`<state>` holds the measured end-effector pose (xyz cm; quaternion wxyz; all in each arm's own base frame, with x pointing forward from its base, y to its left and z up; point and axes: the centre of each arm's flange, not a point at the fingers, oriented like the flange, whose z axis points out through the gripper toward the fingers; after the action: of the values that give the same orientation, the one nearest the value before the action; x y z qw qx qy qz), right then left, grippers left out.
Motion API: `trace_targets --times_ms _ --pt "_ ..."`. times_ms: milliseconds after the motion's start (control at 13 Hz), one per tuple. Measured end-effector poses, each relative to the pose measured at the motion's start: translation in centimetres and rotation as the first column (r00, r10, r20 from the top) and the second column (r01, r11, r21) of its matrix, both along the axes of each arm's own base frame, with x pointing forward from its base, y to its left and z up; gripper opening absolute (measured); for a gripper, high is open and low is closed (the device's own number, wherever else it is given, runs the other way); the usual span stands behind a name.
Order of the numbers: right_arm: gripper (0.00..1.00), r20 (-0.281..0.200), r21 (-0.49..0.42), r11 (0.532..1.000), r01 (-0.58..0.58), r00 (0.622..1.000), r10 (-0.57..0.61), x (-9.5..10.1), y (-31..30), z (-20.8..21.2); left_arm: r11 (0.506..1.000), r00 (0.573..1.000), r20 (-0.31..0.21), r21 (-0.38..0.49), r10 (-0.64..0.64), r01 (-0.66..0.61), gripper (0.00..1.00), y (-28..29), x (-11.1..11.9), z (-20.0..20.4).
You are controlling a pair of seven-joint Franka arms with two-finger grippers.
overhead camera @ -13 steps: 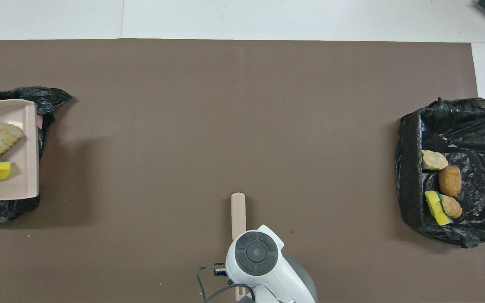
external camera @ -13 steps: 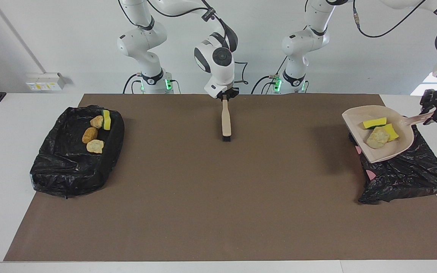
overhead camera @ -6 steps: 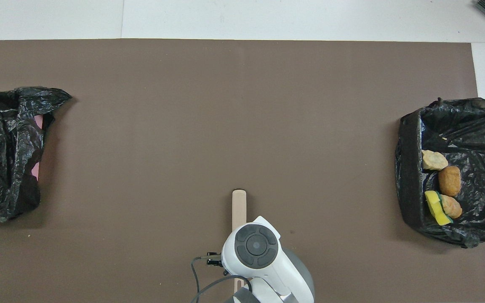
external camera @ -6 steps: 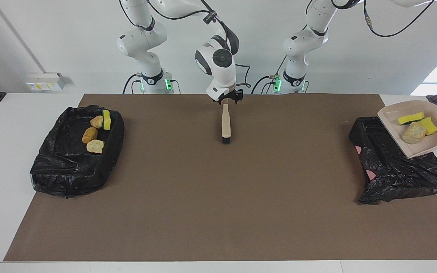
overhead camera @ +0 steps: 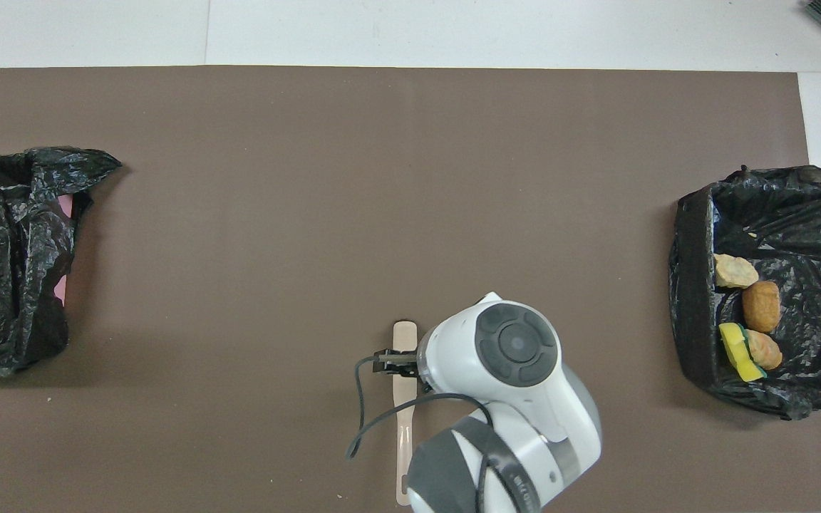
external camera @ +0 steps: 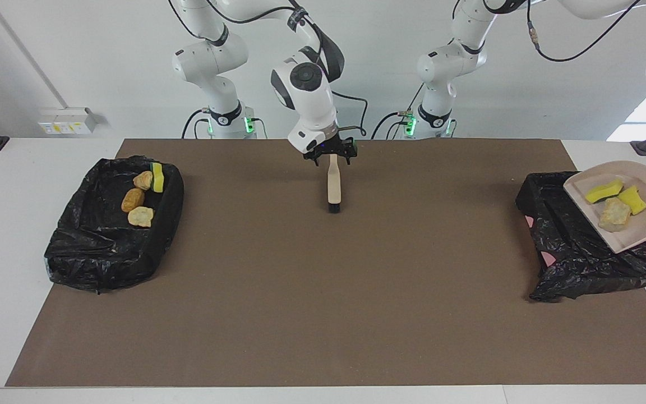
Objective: Sweep and dump trash in bin
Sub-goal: 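Tip the dustpan into the black bag with the left gripper, then lift the dustpan with the left gripper while the right gripper releases the brush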
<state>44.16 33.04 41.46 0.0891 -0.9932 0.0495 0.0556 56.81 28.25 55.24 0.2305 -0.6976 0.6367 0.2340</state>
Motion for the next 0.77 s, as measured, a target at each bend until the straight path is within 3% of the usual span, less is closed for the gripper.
trace_targets --times_ms 154,231,462,694,771 --pt "1.0 0.031 -0.023 1.0 -0.013 0.999 0.014 3.5 -4.1 2.6 0.992 0.999 -0.012 0.121 -0.032 0.033 0.31 -1.6 -0.2 0.2" --pt "1.0 0.026 -0.026 0.999 -0.028 0.999 0.029 4.3 -5.3 3.3 0.984 0.998 -0.023 0.169 -0.055 0.058 0.31 -1.8 -0.4 0.4" --pt "1.0 0.018 -0.045 0.998 -0.053 0.998 0.054 4.5 -5.8 3.7 0.954 0.994 -0.047 0.28 -0.102 0.111 0.31 -1.7 -0.7 1.8" --pt "1.0 0.047 -0.082 0.994 -0.076 0.996 0.08 5.6 -7.5 4.0 0.95 0.993 0.0 0.289 -0.122 0.116 0.31 -2.5 -0.8 4.0" --pt "1.0 0.066 -0.079 0.993 -0.083 0.994 0.088 6.6 -8.9 4.7 0.962 0.993 0.036 0.252 -0.114 0.101 0.31 -2.9 -1.0 4.7"
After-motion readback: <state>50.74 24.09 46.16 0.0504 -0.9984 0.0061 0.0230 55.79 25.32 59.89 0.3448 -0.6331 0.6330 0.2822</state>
